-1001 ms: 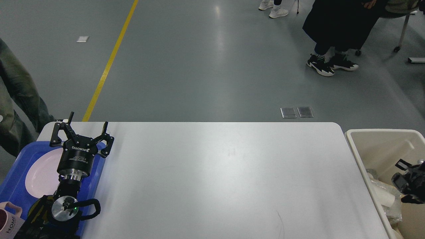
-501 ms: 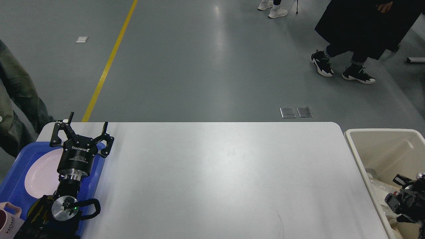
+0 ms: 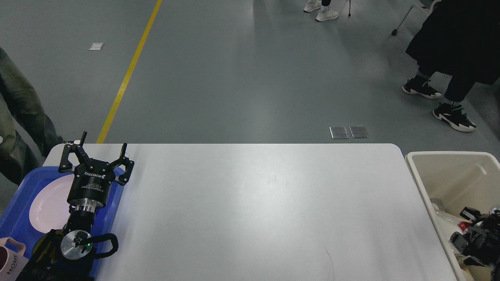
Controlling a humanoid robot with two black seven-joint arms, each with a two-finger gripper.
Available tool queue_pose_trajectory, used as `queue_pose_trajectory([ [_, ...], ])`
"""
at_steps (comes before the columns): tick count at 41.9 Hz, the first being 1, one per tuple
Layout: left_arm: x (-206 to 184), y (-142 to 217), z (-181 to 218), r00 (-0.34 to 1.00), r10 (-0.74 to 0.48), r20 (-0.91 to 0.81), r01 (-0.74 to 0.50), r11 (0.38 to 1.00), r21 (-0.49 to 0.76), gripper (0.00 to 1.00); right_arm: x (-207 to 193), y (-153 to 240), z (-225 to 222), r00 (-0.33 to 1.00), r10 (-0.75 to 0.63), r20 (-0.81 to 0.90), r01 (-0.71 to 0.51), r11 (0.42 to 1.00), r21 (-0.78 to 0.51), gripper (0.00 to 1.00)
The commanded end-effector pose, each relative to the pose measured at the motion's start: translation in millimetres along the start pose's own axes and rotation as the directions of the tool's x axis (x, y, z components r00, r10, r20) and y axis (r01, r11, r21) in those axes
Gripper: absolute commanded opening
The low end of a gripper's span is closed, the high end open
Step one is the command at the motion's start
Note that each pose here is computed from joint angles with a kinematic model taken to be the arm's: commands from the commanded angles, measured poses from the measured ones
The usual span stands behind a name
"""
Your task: Tidy desktop
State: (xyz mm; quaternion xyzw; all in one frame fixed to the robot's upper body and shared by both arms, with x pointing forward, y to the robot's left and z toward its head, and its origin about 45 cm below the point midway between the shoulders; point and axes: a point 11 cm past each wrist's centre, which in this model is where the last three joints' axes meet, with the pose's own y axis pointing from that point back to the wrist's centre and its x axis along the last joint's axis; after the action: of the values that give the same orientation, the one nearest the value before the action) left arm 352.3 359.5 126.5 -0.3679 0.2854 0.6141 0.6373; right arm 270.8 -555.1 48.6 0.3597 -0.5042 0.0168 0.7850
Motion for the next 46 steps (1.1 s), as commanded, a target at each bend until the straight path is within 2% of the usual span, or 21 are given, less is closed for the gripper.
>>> queue_pose_trajectory([
  [1,0,0,0,1.000,0.000,0.000,0.000,1.000,0.000,0.97,5,0,-2,1.000,0.002,0.012,-0.002,1.000,0.002,0.99],
  [21,0,0,0,1.000,0.000,0.000,0.000,1.000,0.000,0.97,19,1,-11,1.000,0.011,0.029,-0.011,1.000,0.016,1.00],
  [27,0,0,0,1.000,-0.001,0.000,0.001,1.000,0.000,0.97,52,10,-46,0.995,0.011,0.104,-0.019,0.997,0.076,1.00],
  [32,0,0,0,1.000,-0.001,0.000,0.001,1.000,0.000,0.97,83,15,-52,0.976,-0.034,0.217,0.012,0.995,0.102,1.00],
  [33,0,0,0,1.000,-0.001,0.000,0.001,1.000,0.000,0.97,100,19,-55,0.960,-0.051,0.276,0.017,0.992,0.123,1.00],
  [40,0,0,0,1.000,-0.001,0.000,0.001,1.000,0.000,0.97,144,36,-78,0.847,-0.139,0.513,0.020,0.973,0.230,1.00],
  [46,0,0,0,1.000,-0.001,0.000,0.001,1.000,0.000,0.97,168,61,-124,0.566,-0.337,0.753,0.029,0.920,0.390,1.00],
])
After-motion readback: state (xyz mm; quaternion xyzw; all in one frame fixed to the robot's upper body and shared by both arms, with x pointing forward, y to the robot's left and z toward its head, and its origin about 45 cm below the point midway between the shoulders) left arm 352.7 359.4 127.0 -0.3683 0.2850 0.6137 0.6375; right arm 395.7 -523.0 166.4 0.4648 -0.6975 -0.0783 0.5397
